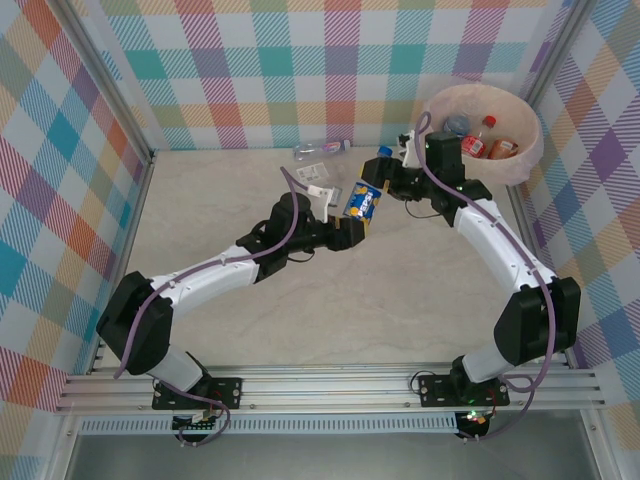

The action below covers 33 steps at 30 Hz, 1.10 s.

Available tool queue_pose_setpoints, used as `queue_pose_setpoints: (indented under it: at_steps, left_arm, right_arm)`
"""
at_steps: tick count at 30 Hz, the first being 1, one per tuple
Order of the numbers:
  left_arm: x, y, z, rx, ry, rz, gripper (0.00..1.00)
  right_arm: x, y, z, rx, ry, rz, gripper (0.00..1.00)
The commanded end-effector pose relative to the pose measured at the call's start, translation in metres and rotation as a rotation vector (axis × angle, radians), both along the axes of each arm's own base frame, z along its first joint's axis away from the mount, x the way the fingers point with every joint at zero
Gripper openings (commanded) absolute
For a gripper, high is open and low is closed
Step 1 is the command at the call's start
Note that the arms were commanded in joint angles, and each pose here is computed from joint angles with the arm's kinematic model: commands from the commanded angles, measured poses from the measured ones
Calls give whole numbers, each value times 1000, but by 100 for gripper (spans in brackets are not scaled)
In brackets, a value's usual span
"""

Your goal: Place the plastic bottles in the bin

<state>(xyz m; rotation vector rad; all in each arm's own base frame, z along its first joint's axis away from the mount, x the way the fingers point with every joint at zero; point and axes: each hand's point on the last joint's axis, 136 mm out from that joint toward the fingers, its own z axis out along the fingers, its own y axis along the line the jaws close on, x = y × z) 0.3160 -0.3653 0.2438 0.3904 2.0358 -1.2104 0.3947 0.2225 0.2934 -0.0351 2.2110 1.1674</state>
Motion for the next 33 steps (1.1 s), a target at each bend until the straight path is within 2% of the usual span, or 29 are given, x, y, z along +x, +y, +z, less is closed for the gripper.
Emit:
queue_pose_setpoints:
  at_steps: [1,6,9,13,18,23,28,33]
  left_arm:
    - [7,-3,4,-1,11,-1,63]
    - [5,-1,9,-12,-2,-7,92]
    - [2,4,19,-32,-35,6,100]
    - [5,18,25,-29,-70,76,100]
    - [20,52,13,59,-63,279,100]
    - [26,78,6,113,-64,413,100]
    - [28,92,0,141,-60,476,100]
    - [30,92,-4,150,-47,487,100]
  right_arm:
    - [-1,-2,14,-51,-65,-6,54]
    - [4,-22,22,-156,-112,-86,54]
    - [8,-38,37,-217,-163,-140,53]
    - [15,-60,63,-254,-235,-197,51]
    - [23,-98,110,-323,-383,-325,50]
    - [29,-146,154,-360,-474,-466,49]
    - [37,-204,186,-452,-504,-640,49]
    - [51,-249,189,-554,-470,-774,48]
